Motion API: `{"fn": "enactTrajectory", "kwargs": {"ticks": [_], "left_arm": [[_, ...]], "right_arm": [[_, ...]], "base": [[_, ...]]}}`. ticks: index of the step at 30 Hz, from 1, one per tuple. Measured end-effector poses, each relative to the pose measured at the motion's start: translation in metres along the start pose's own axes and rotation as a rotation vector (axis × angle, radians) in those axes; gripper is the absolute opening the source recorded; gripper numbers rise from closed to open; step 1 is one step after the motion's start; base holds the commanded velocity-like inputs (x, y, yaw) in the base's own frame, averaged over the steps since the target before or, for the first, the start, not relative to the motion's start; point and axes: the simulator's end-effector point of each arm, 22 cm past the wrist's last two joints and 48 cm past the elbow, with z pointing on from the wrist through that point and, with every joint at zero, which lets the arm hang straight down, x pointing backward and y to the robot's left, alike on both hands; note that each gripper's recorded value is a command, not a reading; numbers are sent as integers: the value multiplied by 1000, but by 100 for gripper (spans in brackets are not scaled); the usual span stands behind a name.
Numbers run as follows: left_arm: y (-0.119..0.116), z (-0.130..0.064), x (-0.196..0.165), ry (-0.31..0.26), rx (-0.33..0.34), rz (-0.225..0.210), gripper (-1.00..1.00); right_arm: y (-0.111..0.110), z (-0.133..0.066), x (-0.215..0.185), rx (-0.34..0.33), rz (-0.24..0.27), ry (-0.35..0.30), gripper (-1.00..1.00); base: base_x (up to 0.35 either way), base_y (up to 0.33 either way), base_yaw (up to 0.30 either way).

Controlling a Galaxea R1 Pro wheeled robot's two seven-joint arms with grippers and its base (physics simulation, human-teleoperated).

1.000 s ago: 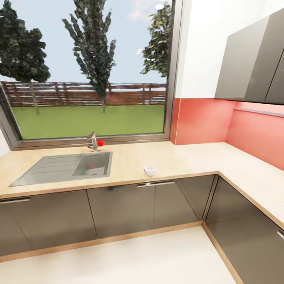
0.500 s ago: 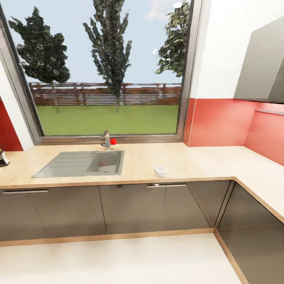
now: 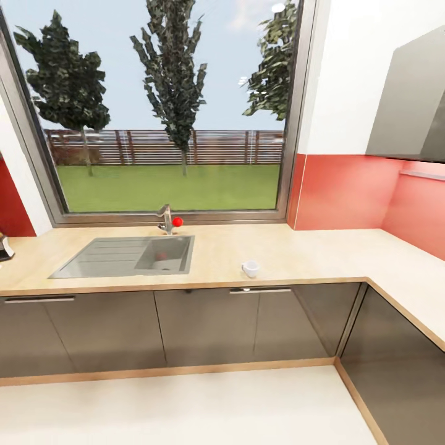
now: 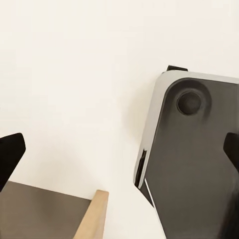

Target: Set up a coffee station on the kitchen countertop: keep the coffee maker on the countertop, move the bottle of coffee from the kitchen shelf to the counter next to the coffee maker, place a paper coffee filter on top of the coffee maker, put the saucer next to the coffee maker with the coffee cup on the saucer, and place the electric kettle next to the coffee maker.

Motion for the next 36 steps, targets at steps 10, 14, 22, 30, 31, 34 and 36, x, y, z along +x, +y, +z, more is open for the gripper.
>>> {"fn": "enactTrajectory", "kwargs": {"ticks": [10,14,22,30,31,34,36], "left_arm": [[24,2,-11,-17,-31,-1,100],[26,3,-12,-18,-33,0,100],[26,3,-13,-20,-34,2,100],[27,3,-13,-22,-34,5,100],[27,3,-13,-23,-34,5,100],[27,2,-12,-22,-33,6,100],[27,2,-12,-21,-33,6,100]], "right_arm": [[-9,-15,-153,33,36,-350,100],[-15,-59,-269,53,65,-634,100],[-17,-134,-443,51,105,-914,100],[-21,-190,-533,48,125,-1043,100],[-21,-194,-540,47,126,-1044,100],[-20,-203,-557,44,127,-1037,100],[-5,-215,-580,20,130,-1012,100]], "base": [[0,0,0],[0,0,0],[0,0,0],[0,0,0],[0,0,0],[0,0,0],[0,0,0]]}}
